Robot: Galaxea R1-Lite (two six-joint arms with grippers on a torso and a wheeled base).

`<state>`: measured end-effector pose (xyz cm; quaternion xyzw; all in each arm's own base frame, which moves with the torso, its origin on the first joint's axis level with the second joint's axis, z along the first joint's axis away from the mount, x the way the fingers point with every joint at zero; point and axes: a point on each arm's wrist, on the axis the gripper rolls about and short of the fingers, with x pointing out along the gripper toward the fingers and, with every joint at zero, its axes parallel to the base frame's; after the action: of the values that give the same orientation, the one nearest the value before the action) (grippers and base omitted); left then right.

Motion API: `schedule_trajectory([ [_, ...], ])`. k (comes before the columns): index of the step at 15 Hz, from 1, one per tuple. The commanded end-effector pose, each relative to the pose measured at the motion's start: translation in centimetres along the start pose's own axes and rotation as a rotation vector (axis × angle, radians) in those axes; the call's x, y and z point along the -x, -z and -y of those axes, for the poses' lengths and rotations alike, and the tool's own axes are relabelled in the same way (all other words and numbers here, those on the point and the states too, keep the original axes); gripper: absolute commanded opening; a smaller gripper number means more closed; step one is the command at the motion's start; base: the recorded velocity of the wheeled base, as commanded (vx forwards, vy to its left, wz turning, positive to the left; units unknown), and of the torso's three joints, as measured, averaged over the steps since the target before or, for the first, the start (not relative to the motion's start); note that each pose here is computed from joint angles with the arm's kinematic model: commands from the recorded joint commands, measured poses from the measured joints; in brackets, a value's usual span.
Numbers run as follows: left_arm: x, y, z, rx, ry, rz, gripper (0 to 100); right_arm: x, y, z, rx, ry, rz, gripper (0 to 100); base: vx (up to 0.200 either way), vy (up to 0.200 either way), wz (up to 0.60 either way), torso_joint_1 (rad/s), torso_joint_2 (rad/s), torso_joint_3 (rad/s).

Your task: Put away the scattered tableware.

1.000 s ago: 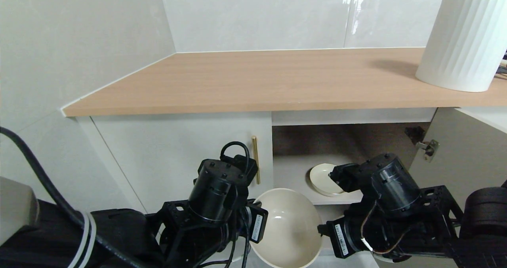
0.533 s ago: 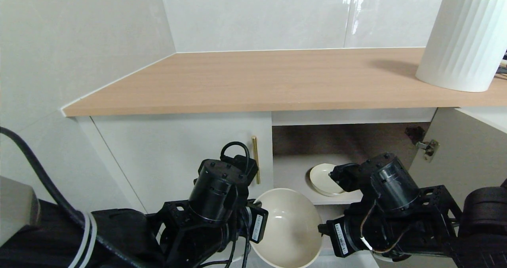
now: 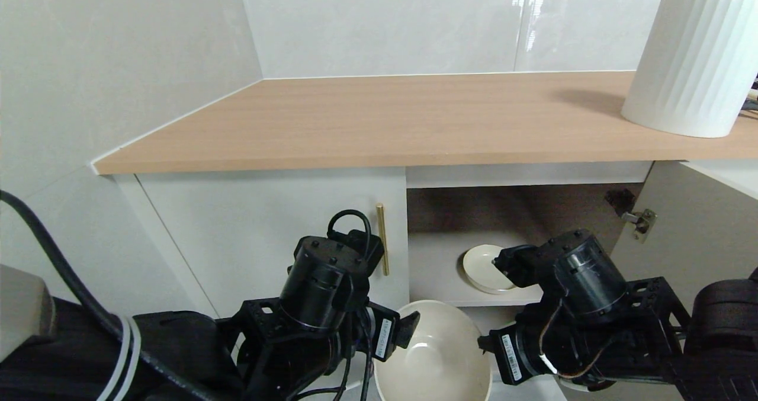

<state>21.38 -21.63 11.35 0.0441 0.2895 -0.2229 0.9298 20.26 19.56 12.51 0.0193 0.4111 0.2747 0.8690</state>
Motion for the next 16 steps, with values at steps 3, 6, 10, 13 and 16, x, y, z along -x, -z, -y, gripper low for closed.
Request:
schedule_trajectory([
  [3,0.6,-0.7,-0.3,0.015,-0.001,0.04,100,-0.7,-0.1,0.7,-0.018,0.026,-0.01,0,0.0,0.0,0.0,0.0,0.0,0.0],
  [6,2.3,-2.2,-1.2,0.046,-0.009,0.113,100,-1.4,-1.4,3.0,-0.08,0.079,0.026,0,0.0,0.0,0.0,0.0,0.0,0.0],
  [10,3.8,-3.2,-1.8,0.065,-0.009,0.166,100,-1.2,-3.5,7.0,-0.177,0.17,0.092,0,0.0,0.0,0.0,0.0,0.0,0.0],
  [13,3.8,-3.2,-1.8,0.065,-0.009,0.167,100,-2.7,-4.2,9.7,-0.237,0.234,0.085,0,0.0,0.0,0.0,0.0,0.0,0.0],
  [16,3.8,-3.2,-1.9,0.067,-0.011,0.168,100,-4.6,-5.0,13.0,-0.312,0.308,0.119,0,0.0,0.0,0.0,0.0,0.0,0.0],
])
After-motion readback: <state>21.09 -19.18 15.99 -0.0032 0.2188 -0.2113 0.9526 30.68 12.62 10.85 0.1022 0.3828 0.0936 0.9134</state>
